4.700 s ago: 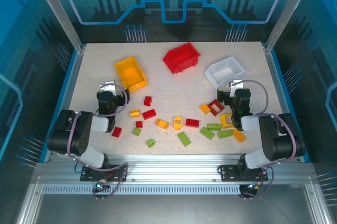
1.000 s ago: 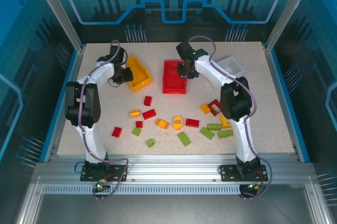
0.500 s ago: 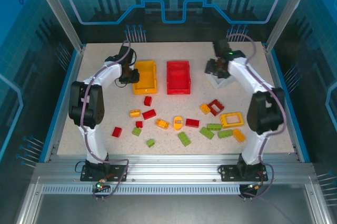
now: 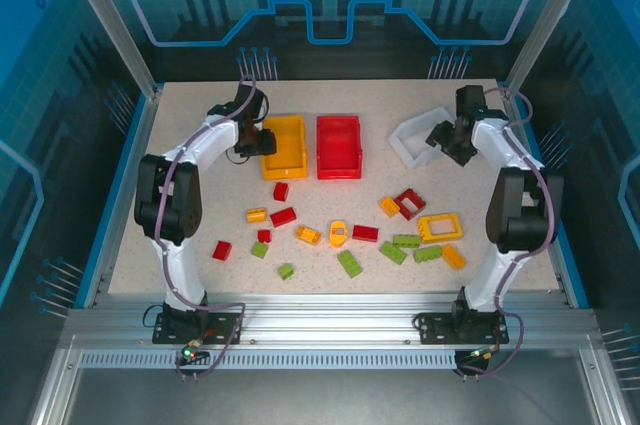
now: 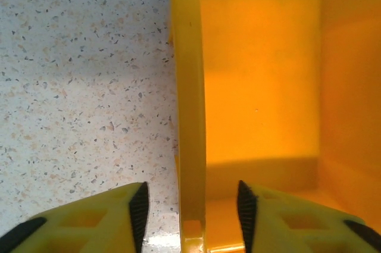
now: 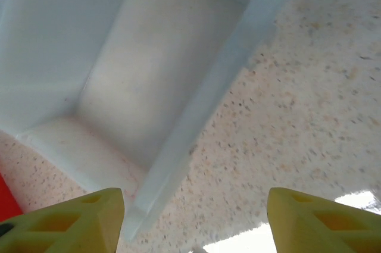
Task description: Sort the legos into containers by color
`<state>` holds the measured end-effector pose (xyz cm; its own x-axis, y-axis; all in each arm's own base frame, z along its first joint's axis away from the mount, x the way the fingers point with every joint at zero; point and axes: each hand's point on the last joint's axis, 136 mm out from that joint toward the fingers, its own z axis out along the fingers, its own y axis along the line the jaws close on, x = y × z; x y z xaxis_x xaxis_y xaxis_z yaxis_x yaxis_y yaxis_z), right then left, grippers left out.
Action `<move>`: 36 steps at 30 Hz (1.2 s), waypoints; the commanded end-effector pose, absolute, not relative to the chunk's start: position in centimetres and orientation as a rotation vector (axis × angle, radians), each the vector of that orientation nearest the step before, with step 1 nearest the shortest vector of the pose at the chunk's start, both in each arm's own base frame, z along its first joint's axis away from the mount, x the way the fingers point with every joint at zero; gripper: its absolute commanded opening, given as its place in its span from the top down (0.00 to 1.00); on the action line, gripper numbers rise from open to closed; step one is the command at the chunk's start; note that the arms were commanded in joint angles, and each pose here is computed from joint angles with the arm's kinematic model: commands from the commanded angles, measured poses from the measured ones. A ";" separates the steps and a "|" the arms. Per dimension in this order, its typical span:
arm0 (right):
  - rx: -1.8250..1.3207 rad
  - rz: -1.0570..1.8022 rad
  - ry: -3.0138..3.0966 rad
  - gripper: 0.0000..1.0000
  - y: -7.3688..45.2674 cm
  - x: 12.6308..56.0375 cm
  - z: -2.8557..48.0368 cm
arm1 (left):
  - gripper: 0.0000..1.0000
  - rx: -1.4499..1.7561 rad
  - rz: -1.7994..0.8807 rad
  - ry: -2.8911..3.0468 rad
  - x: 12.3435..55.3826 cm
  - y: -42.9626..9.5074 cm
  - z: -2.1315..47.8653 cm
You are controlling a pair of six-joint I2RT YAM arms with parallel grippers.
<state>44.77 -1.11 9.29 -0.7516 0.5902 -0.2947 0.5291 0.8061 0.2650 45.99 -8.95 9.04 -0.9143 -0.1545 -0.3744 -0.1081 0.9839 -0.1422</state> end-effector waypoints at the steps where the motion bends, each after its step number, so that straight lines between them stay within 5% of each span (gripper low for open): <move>1: 0.856 0.274 2.632 0.38 -0.8 46.4 8.8 | 0.48 -0.222 -0.183 2.657 45.5 -8.7 13.3; 8: 0.632 0.080 2.713 0.78 -0.3 47.0 8.9 | 0.45 -0.279 -0.315 2.509 42.8 -9.1 19.5; 18: 0.205 -0.010 2.778 0.89 4.8 46.2 9.5 | 0.44 -0.246 -0.572 2.402 34.9 -12.7 23.4; 27: 0.120 0.007 2.791 0.87 6.8 46.8 8.7 | 0.44 -0.210 -0.741 2.401 29.9 -16.5 22.5; 34: 0.190 -0.072 2.694 0.45 5.0 45.7 13.0 | 0.42 -0.098 -0.810 2.391 28.0 -20.3 22.6; 36: 0.281 -0.073 2.624 0.41 3.5 44.3 15.6 | 0.41 -0.042 -0.838 2.374 27.2 -22.1 22.8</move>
<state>45.79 5.55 10.26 -0.9153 0.1211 -0.3842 0.1335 0.9910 -0.0058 27.86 -20.20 21.62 -0.8306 -0.2220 -0.5107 0.1132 0.8306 -0.5452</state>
